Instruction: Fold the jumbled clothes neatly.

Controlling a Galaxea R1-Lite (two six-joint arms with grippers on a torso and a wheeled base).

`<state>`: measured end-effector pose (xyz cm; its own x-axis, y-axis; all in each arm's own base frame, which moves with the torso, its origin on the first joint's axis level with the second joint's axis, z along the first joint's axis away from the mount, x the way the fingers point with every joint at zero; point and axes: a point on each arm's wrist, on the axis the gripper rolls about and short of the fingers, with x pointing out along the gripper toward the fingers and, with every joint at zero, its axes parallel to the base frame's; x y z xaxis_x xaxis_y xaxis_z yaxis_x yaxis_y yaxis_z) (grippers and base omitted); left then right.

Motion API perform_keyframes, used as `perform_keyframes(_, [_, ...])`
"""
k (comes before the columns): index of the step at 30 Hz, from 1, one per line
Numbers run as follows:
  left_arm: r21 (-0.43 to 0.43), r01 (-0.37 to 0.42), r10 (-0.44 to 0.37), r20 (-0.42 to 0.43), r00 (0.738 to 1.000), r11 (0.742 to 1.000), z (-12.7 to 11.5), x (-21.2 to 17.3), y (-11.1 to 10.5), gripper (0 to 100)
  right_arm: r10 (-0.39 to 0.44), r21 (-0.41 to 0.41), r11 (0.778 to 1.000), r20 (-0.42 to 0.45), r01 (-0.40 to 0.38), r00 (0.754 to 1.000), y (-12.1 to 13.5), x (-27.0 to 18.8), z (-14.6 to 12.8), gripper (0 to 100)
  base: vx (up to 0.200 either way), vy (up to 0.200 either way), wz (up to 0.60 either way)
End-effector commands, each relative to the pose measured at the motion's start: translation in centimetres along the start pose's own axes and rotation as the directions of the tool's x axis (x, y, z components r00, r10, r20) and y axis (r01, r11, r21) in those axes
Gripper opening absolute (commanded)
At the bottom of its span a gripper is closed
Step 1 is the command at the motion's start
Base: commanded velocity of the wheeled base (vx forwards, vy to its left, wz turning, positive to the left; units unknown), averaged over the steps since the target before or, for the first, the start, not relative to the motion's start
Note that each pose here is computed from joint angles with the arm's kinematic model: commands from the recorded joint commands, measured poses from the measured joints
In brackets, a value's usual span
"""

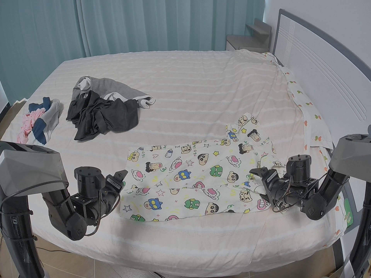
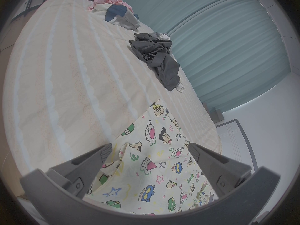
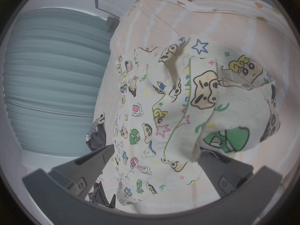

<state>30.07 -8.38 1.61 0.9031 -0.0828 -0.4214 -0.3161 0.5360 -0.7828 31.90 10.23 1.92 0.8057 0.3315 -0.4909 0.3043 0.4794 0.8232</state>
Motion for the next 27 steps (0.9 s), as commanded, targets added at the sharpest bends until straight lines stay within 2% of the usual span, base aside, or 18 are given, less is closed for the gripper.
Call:
perform_keyframes(1, [-0.001, 0.0, 0.0, 0.001, 1.0, 1.0, 0.0, 0.0, 0.0, 100, -0.016, 0.013, 1.0, 0.01, 0.015, 1.0, -0.6, 0.3, 0.5, 100, 0.0, 0.0, 0.0])
perform_keyframes(10, [-0.001, -0.001, 0.001, 0.002, 1.0, 1.0, 0.0, 0.0, 0.0, 100, -0.008, 0.032, 0.999, 0.02, 0.007, 1.0, -0.5, 0.6, 0.9, 100, 0.0, 0.0, 0.0])
perform_keyframes(11, [-0.001, -0.001, 0.001, 0.003, 1.0, 1.0, 0.0, 0.0, 0.0, 100, -0.008, 0.032, 0.999, 0.02, 0.007, 1.0, -0.5, 0.6, 0.9, 0, 0.0, 0.0, 0.0])
perform_keyframes(24, [0.0, -0.003, 0.003, 0.006, 1.0, 1.0, 0.0, 0.1, 0.0, 100, -0.031, 0.032, 0.999, 0.015, 0.03, 0.999, -0.9, -0.2, 0.5, 0, 0.0, 0.0, 0.0])
perform_keyframes(27, [0.0, -0.003, 0.003, 0.006, 1.0, 1.0, 0.0, 0.1, 0.0, 100, -0.029, 0.024, 0.999, 0.042, 0.028, 0.999, -0.6, -0.9, 0.5, 0, 0.0, 0.0, 0.0])
